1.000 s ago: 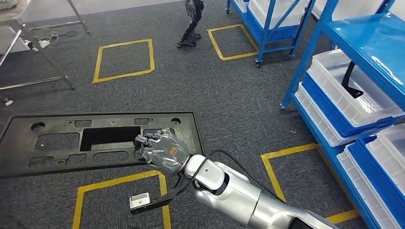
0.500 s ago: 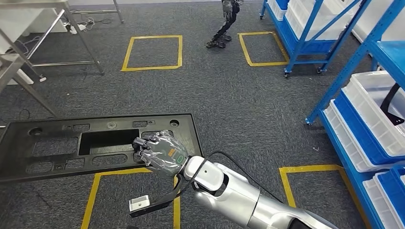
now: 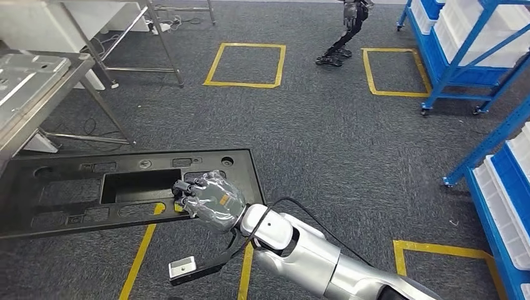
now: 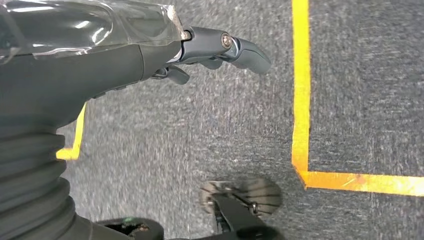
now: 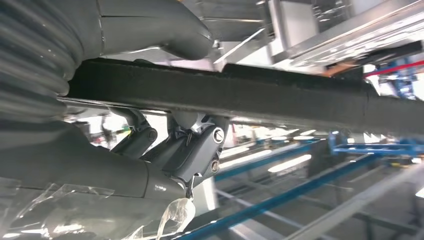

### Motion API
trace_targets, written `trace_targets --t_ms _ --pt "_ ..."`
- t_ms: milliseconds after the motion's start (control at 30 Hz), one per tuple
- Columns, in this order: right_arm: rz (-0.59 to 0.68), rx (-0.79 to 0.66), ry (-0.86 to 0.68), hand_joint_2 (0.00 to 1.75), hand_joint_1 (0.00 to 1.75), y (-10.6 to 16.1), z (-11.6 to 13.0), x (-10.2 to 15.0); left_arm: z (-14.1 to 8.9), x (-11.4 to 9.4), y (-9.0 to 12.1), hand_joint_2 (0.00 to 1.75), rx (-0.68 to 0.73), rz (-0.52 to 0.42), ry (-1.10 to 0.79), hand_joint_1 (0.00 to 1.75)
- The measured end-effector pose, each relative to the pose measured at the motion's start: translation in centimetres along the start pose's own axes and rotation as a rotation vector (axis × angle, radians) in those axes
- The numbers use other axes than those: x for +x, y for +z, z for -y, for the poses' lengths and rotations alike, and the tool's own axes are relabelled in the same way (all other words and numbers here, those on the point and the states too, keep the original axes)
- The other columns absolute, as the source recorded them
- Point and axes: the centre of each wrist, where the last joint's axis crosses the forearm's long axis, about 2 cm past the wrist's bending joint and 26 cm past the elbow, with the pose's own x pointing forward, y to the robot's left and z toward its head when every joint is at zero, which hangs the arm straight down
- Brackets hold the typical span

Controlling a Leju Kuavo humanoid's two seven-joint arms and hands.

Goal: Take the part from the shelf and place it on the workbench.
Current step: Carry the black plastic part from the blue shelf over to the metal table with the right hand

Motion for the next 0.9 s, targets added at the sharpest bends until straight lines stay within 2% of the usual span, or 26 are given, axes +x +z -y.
trace_targets --t_ms 700,900 --pt "-0.005 -0.008 -0.006 1.75 1.75 0.10 -0.13 0.15 -0.03 -0.03 0.01 1.75 0.015 0.001 0.004 0.00" --pt "0.003 -0.015 -0.002 1.75 1.75 -0.18 0.03 0.32 -0.08 -0.61 0.15 1.75 0.017 -0.009 0.000 0.00"
